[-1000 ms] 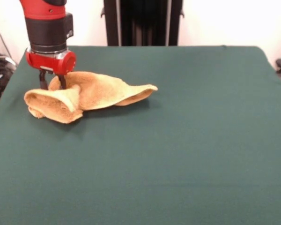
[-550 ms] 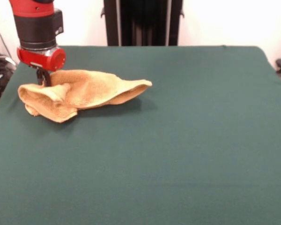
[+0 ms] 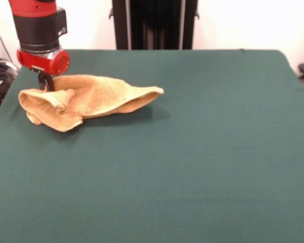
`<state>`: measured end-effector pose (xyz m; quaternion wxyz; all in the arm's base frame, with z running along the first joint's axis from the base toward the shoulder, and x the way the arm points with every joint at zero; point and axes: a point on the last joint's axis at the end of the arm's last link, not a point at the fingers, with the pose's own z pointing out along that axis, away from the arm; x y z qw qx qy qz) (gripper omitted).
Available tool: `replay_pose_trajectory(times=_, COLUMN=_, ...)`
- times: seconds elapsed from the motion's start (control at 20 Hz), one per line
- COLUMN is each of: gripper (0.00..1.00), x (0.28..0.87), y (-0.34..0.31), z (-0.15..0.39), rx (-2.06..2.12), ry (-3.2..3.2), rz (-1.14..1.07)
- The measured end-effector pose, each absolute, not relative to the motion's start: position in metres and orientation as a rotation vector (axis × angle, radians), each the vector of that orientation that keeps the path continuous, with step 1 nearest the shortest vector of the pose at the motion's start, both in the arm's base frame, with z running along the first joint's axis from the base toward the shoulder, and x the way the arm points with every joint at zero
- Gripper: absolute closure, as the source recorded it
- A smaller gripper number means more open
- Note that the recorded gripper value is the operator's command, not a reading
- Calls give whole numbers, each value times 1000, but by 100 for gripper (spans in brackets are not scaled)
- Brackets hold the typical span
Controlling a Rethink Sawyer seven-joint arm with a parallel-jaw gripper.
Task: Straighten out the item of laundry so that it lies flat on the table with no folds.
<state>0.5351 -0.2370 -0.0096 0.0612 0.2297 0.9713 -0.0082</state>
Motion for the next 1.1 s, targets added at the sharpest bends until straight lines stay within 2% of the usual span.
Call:
replay_pose_trajectory(times=0.1, gripper=100, x=535, y=-238, z=-9, rx=697, ry=2943, rz=-27)
replay_pose_trajectory(times=0.15, gripper=0, x=534, y=-238, z=-8, rx=699, ry=2952, rz=-30)
replay_pose_trajectory(times=0.85, gripper=0, x=536, y=-241, z=-1, rx=701, ry=2958, rz=-33)
replay_pose_trajectory(times=1.1, gripper=0, x=549, y=-238, z=35, rx=681, ry=2966, rz=-90)
